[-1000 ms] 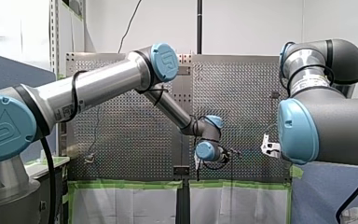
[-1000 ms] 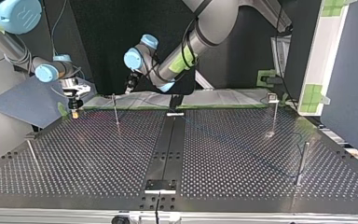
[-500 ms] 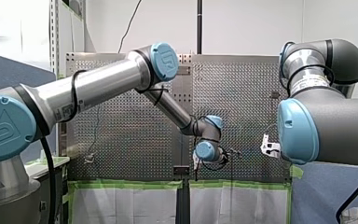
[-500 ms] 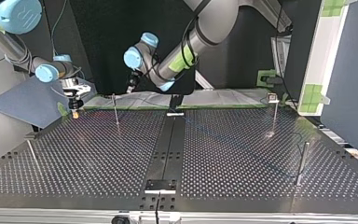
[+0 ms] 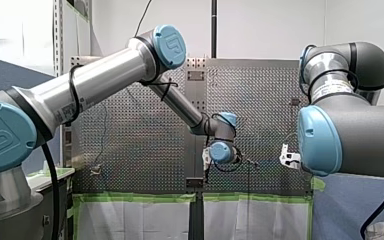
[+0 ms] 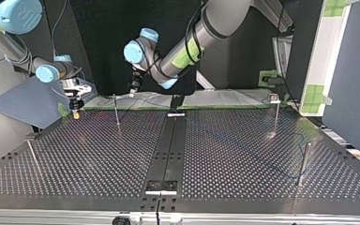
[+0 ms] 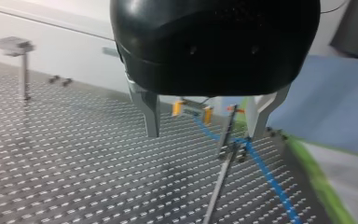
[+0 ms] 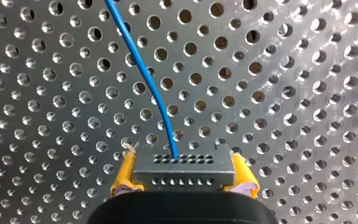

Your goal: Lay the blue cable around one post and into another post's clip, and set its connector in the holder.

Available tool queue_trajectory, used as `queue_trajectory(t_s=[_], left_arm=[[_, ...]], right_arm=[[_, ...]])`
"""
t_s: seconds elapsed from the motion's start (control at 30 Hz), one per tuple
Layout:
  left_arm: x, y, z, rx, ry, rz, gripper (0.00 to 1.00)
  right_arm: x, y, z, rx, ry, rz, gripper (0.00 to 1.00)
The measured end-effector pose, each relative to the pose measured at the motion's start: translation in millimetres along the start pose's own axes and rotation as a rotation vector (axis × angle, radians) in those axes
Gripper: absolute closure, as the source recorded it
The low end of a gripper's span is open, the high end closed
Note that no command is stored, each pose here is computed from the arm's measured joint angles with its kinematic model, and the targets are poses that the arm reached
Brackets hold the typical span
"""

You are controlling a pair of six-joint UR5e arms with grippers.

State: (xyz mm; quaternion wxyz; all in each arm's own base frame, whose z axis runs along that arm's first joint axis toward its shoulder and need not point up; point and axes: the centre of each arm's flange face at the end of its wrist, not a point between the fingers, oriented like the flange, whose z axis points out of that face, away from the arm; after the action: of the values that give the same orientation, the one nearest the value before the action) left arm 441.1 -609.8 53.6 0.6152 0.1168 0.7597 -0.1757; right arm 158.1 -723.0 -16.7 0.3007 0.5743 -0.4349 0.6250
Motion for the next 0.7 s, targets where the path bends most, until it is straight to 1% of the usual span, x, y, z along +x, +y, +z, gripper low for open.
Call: queue_trajectory(t_s=[0.3, 0.7], left_arm=[[-32, 12.6, -8, -0.008, -0.071, -0.065, 0.1], [-74, 25.8, -25, -0.004, -0.168, -0.14, 0.1]], right_arm=[[-2, -5.6, 0.8, 0.004, -0.008, 0.004, 1.0], [-2, -7.4, 1.1, 0.009, -0.01, 0.006, 1.0]])
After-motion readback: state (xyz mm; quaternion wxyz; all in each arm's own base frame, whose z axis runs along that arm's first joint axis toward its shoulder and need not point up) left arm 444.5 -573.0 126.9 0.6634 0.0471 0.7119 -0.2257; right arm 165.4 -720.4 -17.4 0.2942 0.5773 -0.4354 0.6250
